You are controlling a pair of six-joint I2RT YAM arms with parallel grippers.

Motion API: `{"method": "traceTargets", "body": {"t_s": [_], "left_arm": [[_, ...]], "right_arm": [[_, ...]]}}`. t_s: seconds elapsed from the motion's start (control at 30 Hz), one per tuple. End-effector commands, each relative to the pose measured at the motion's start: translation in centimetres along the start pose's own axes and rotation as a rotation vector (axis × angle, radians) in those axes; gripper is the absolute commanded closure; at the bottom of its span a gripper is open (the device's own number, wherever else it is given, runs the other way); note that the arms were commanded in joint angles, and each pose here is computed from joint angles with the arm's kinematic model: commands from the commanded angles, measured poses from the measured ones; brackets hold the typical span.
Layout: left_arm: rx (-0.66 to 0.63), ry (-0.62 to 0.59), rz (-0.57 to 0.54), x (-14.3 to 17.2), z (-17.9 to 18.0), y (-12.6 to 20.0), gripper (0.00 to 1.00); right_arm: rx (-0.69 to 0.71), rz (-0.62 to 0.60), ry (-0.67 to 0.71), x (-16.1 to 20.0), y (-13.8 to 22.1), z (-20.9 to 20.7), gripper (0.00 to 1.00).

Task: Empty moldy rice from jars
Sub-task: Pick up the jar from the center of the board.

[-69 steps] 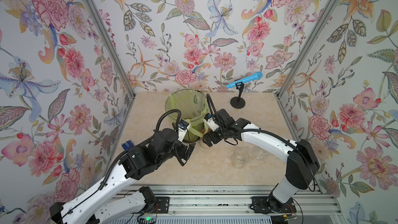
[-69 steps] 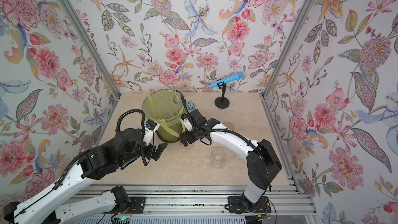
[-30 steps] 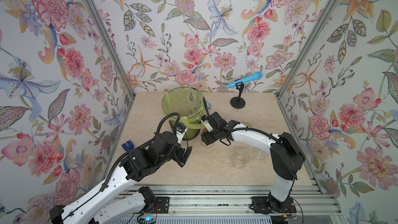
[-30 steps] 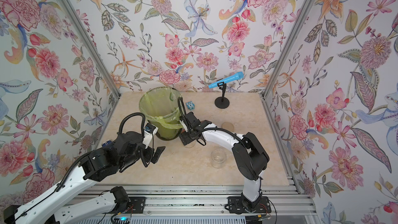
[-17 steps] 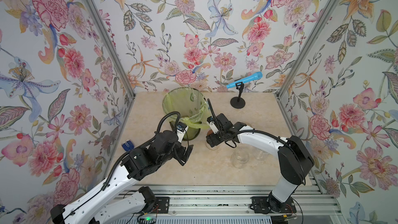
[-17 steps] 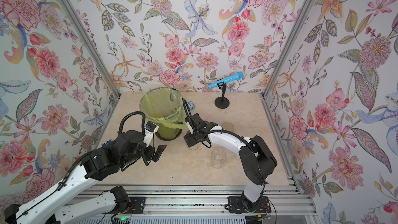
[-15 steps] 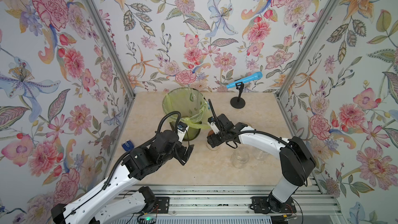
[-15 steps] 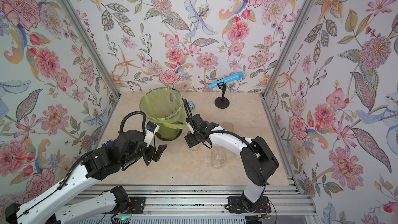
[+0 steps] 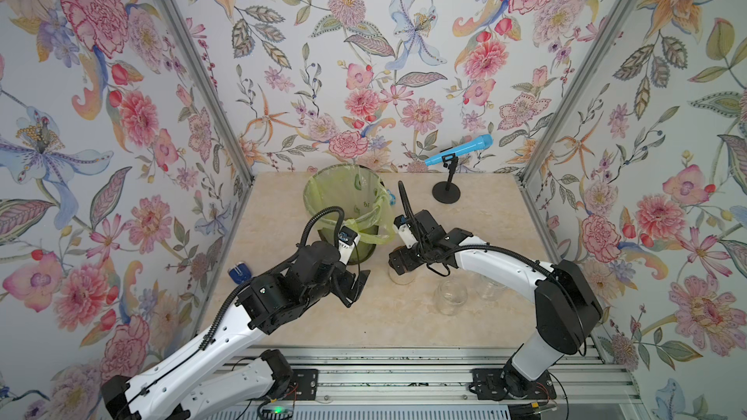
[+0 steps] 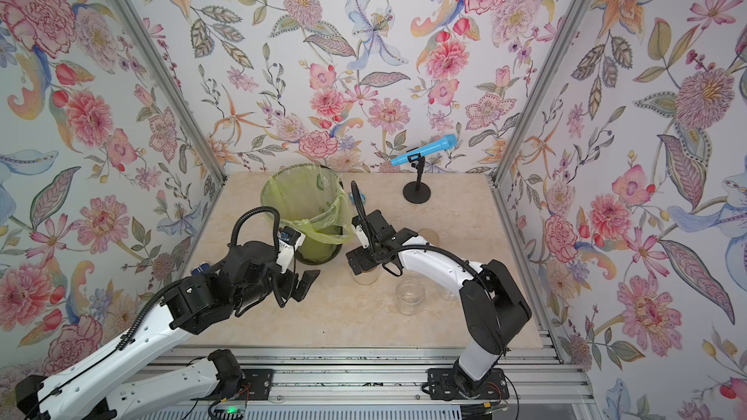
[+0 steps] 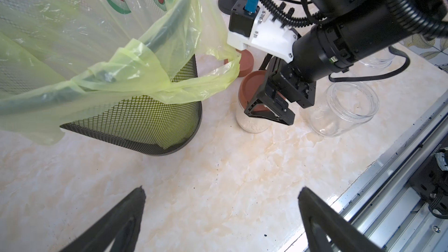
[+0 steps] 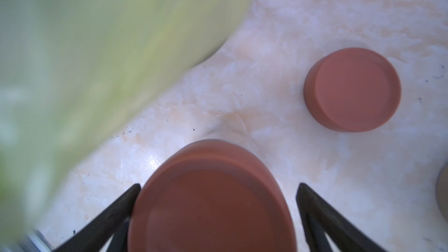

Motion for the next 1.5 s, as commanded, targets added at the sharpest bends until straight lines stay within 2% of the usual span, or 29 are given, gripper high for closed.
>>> {"method": "traceTargets", "body": {"t_s": [0.0,0.63,1.03,1.13,1.3,1.47], "left_arm": [[-0.008,0.039,-0.004,0.3,0.3,-0.2,0.0],[0.008,0.04,-0.005,0.5,0.1,-0.3,0.0],[0.044,-0.044,0.026,-0.1,-0.6,-1.2,0.0],[0.046,-0.043,0.021,-0.3,-0.7,-1.4,0.0],[0.047,-0.054,0.016,-0.6,-0.8,-1.7,0.0],[0.043,-0.075,0.014,-0.9,-0.8,-2.0,0.0]], "right_arm": [[-0.021,-0.043,-0.018,-0.7,1.4,0.0,0.0],[0.111,-0.045,-0.091,1.4,2.0,-3.0,0.0],[0.113,0.108,-0.167,0.7,1.2,-3.2,0.0],[0.155,0.147,-0.223,0.0,1.0,-4.6,0.0],[0.267,0.213,-0.225,-0.5,0.8,-5.9,0.0],[0.275,0.25,-0.254,-0.7,0.7,-7.0,0.0]]}}
Point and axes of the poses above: each gripper's point midway between its finger pads, its own y axis back along the fingers, its own z axis along the line the jaws close on, x = y × z, the point moved 4 cm from there along y, back along the fingers, and after that the axes turned 5 degrees about -y, right-handed, at the moved point
